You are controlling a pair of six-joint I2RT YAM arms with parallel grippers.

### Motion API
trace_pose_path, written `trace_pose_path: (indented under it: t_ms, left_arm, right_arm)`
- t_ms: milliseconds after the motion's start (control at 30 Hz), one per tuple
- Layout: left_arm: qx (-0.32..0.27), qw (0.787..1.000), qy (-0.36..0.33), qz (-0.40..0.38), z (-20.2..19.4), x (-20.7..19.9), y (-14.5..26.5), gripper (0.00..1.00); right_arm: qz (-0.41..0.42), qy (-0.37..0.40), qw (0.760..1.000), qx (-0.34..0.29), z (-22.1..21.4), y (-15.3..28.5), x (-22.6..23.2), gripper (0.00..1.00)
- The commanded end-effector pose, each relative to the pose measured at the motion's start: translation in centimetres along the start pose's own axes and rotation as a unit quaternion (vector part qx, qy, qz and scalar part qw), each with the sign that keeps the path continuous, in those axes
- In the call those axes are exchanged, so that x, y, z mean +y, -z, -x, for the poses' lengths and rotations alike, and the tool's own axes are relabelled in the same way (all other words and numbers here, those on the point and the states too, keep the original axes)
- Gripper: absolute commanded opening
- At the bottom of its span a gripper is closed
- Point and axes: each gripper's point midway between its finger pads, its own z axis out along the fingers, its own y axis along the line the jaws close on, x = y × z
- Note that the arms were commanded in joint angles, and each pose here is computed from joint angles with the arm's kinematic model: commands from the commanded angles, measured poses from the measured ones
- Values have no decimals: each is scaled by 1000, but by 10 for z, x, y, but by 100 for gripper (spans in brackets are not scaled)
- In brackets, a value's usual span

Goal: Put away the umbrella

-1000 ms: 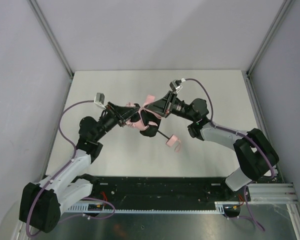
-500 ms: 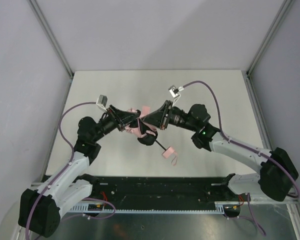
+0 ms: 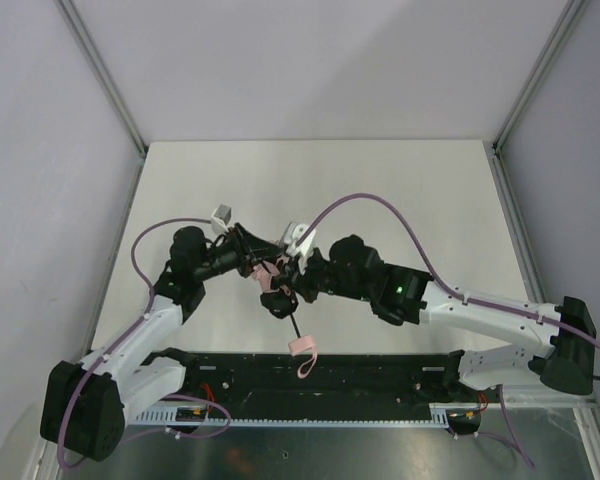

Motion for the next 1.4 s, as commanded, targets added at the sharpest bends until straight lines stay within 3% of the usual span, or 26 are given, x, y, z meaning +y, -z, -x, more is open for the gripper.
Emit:
trace_pose_path:
  t_ms: [0,267,533,733,867,1167,1367]
  left_arm:
    - [-76,996,-19,47,36,9,-7,0]
    - [-69,992,-37,98,37,27,-10,0]
    - [-36,988,-21,147,30,51,-13,0]
    - [4,985,4,173,16,63,-8,0]
    - [21,983,15,179,11,66,-4,0]
    - [63,974,76,206,-8,71,6,0]
    - [58,967,85,234,-7,80,9,0]
  right_arm:
    - [63,130,989,-37,40,3,65,0]
    - [-45,234,970,35,-10,-43,40,0]
    - [-97,357,920,130,-72,-75,8,0]
    - [-80,425,879,201,-120,-84,2,0]
    - [-60,488,838,238,-143,-85,6,0]
    - [-43,620,718,315,-215,-97,13,0]
    - [-21,657,666,352,-264,-103,20,0]
